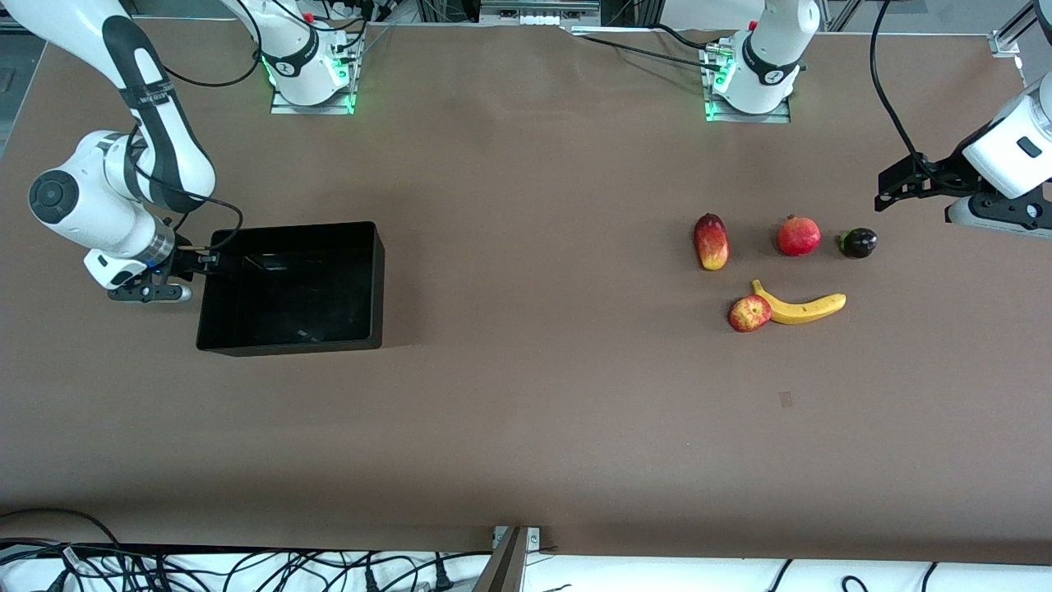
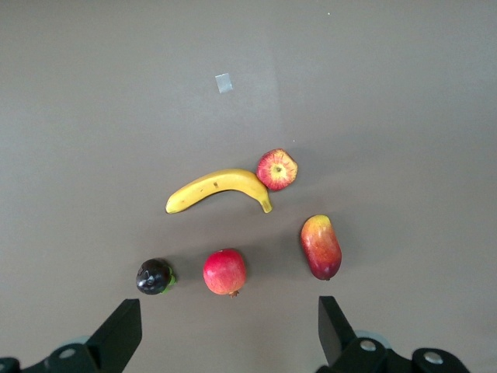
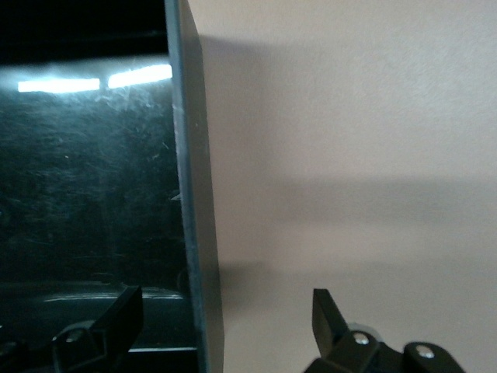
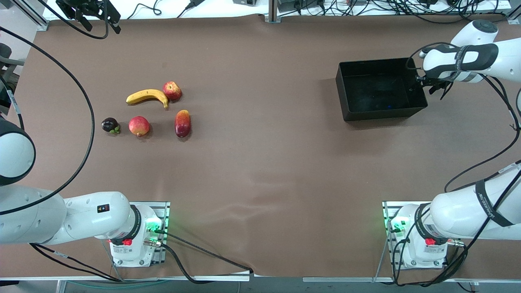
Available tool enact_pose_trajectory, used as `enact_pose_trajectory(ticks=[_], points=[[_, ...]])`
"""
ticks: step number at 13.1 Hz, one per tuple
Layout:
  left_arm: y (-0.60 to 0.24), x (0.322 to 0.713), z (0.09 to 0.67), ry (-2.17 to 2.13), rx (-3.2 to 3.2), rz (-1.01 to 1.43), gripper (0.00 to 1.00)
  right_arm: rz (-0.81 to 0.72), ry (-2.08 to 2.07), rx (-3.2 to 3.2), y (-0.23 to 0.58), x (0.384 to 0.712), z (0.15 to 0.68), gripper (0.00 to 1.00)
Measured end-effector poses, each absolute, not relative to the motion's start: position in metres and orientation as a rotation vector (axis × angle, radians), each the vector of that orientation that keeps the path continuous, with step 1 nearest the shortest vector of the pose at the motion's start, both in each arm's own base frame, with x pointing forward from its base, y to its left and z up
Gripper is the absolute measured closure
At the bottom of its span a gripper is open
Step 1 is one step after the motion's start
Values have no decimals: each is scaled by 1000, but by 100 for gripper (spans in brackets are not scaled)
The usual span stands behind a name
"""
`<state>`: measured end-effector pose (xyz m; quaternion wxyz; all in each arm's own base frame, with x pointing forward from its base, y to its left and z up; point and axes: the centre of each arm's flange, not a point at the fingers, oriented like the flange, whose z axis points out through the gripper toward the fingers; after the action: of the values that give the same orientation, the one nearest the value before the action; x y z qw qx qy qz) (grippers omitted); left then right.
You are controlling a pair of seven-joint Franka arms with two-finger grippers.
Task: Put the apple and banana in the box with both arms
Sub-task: 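Lower the right gripper against the rim of the black box, then push the black box with the right gripper toward the fruit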
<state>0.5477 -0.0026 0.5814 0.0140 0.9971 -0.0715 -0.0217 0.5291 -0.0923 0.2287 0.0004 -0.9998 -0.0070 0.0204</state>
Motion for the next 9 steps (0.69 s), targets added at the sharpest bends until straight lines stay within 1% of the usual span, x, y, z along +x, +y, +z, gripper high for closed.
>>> enact_pose_trajectory(ticks=[3,4,5,6,8,9], points=[[-3,548,581,-223,3105,-67,0,77,-70,-3138,-92,529,224,42],[-3,548,581,-223,3105,-67,0,73,-77,-3138,-92,529,225,52],[-3,548,581,-223,3105,-67,0,70,-79,-3138,-93,530,226,65],[-3,548,581,-223,3105,-68,0,68,-81,-3138,-92,531,226,74],[-3,548,581,-223,3105,-68,0,60,-93,-3138,-92,534,230,97],[-3,548,581,-223,3105,-68,0,60,-103,-3136,-90,539,236,96]])
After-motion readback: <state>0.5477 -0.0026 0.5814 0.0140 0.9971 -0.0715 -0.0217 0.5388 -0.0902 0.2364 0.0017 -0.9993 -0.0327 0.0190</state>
